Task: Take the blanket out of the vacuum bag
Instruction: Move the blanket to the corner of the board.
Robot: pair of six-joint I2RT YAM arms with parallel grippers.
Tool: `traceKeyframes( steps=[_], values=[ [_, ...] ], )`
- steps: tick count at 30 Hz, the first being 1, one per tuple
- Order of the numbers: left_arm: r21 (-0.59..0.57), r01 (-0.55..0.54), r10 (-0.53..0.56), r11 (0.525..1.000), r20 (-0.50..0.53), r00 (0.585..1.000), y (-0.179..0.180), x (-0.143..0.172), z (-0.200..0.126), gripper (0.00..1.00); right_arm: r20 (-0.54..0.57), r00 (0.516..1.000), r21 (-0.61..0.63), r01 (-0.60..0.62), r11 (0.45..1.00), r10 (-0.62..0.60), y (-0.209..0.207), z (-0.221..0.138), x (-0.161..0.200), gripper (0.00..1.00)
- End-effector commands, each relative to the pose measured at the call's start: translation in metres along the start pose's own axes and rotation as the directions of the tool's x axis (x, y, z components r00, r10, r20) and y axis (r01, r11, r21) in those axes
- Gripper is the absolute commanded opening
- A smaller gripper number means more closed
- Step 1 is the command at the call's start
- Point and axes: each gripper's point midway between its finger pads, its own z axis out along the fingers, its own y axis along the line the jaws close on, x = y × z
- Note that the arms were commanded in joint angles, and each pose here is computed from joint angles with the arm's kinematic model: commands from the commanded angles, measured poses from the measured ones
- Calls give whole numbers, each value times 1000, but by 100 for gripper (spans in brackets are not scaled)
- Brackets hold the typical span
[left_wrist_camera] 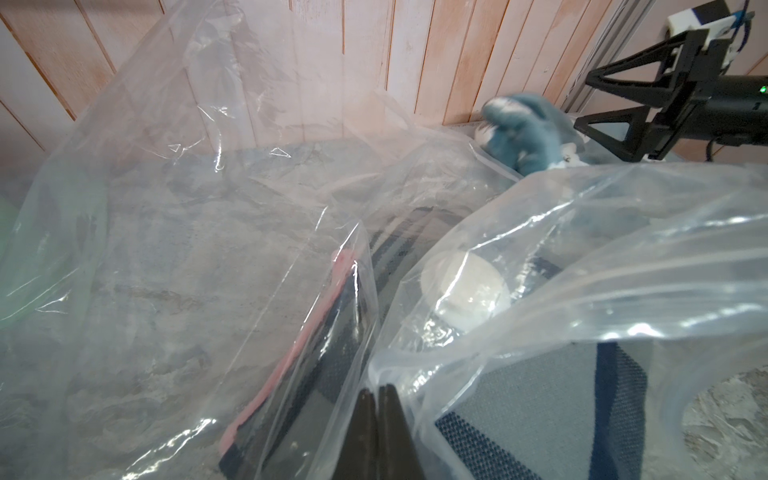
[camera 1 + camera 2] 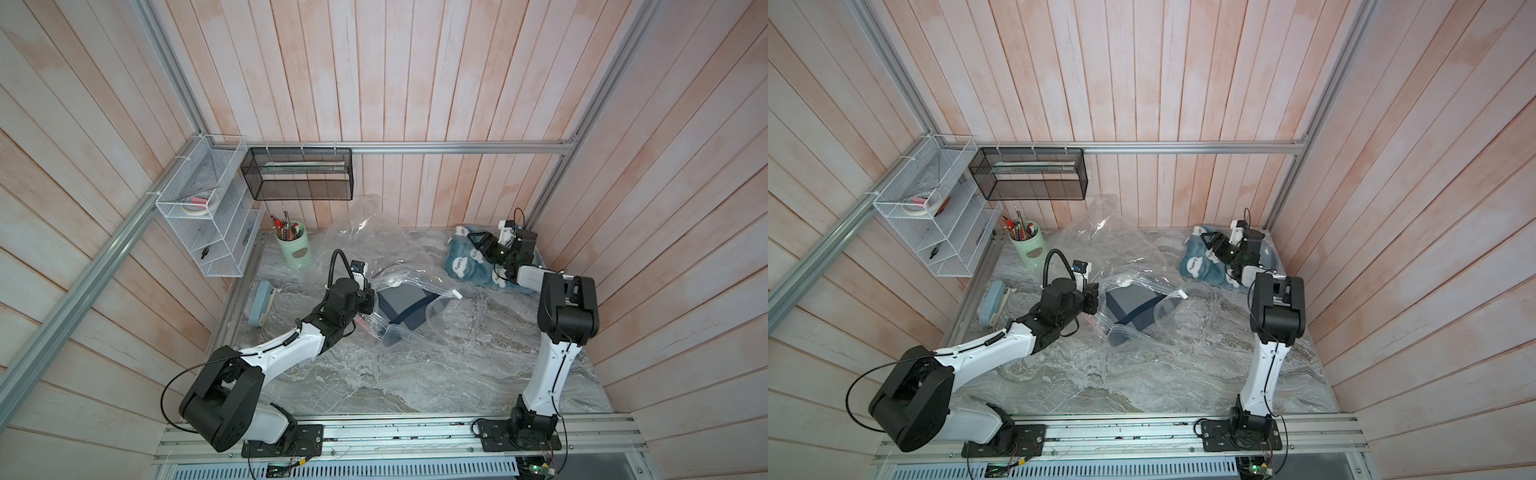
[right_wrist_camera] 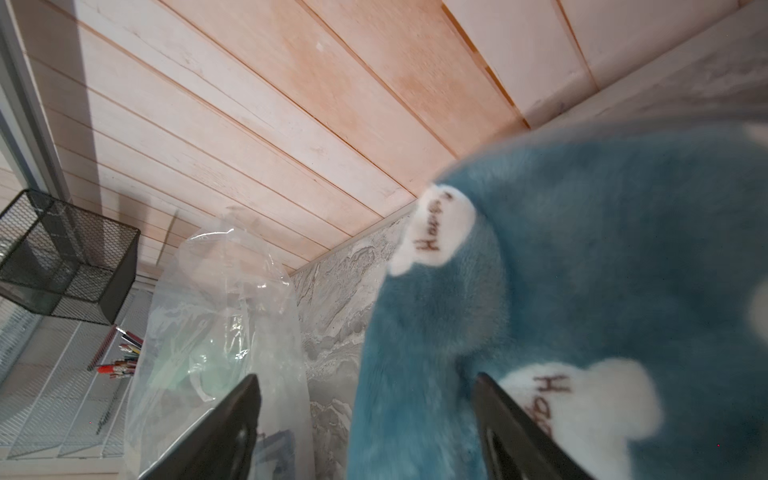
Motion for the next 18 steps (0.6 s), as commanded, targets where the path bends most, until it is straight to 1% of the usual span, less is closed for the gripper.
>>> traceKeyframes(
  steps=[1,3,5,6,9,11,15,18],
  values=[
    [-19,-1,2,1000,53,999,4,-25,-3,0,99,991,-44,99,994,-94,38,-25,-31,89],
    [-14,0,1,1000,55,999,3,-25,-3,0,130,987,-24,97,995,-93,42,-41,-40,91],
    [-12,1,-1,1000,51,999,2,-24,-2,0,145,987,24,64,998,-67,34,-57,-45,92],
    [-10,2,-1,1000,50,999,2,-23,-1,0,148,988,61,41,997,-50,26,-64,-46,95],
    [-6,4,-4,1000,46,999,2,-21,0,0,128,992,238,-44,970,13,-20,-81,-38,96],
    [0,5,-5,1000,44,999,0,-21,1,0,108,992,289,-97,952,68,-48,-91,-26,96],
    [1,7,-7,1000,52,999,0,-25,1,0,111,973,286,-226,931,202,-89,-106,7,96],
    [8,13,-14,1000,59,998,-2,-30,-1,0,98,965,279,-262,924,244,-105,-108,24,96]
  ],
)
